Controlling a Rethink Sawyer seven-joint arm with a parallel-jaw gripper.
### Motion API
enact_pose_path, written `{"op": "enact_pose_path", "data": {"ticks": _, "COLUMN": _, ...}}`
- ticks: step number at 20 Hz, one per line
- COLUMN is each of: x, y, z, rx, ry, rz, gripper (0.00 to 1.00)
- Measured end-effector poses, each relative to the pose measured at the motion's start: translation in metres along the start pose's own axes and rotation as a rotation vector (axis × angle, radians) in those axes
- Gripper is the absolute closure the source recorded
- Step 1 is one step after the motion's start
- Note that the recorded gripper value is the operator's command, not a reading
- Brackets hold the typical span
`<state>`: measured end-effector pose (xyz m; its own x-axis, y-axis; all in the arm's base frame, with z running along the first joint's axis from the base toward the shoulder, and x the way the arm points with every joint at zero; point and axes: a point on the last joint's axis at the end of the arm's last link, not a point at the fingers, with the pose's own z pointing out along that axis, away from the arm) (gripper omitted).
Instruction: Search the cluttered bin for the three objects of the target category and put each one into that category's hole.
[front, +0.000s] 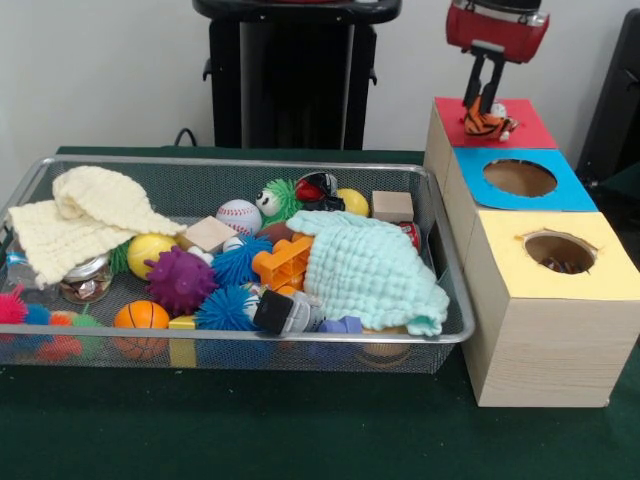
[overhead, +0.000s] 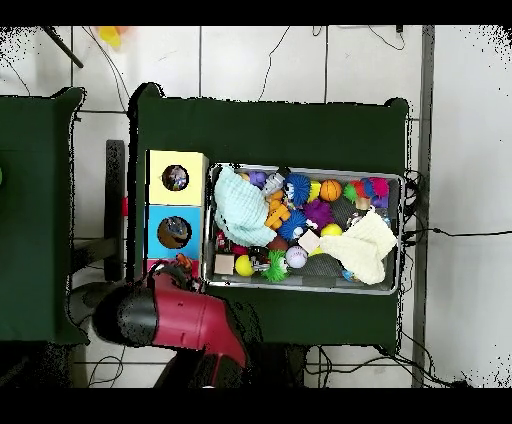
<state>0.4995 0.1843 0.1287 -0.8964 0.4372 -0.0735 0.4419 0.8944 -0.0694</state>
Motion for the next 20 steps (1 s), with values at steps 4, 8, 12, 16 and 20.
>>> {"op": "enact_pose_path", "data": {"ticks": 4, "x": -0.021, "y": -0.018, "z": 0.008, "rx": -0.002, "ry": -0.009, "rz": 0.050, "gripper": 1.00}}
{"op": "enact_pose_path", "data": {"ticks": 8, "x": -0.024, "y": -0.020, "z": 0.011, "rx": -0.002, "ry": -0.008, "rz": 0.058, "gripper": 1.00}}
{"op": "enact_pose_path", "data": {"ticks": 12, "x": -0.019, "y": -0.015, "z": 0.011, "rx": -0.002, "ry": -0.007, "rz": 0.045, "gripper": 1.00}}
{"op": "enact_pose_path", "data": {"ticks": 16, "x": -0.010, "y": -0.006, "z": 0.010, "rx": -0.004, "ry": -0.008, "rz": 0.019, "gripper": 1.00}}
{"op": "enact_pose_path", "data": {"ticks": 20, "x": 0.010, "y": 0.014, "z": 0.006, "rx": -0.011, "ry": -0.014, "rz": -0.031, "gripper": 1.00}}
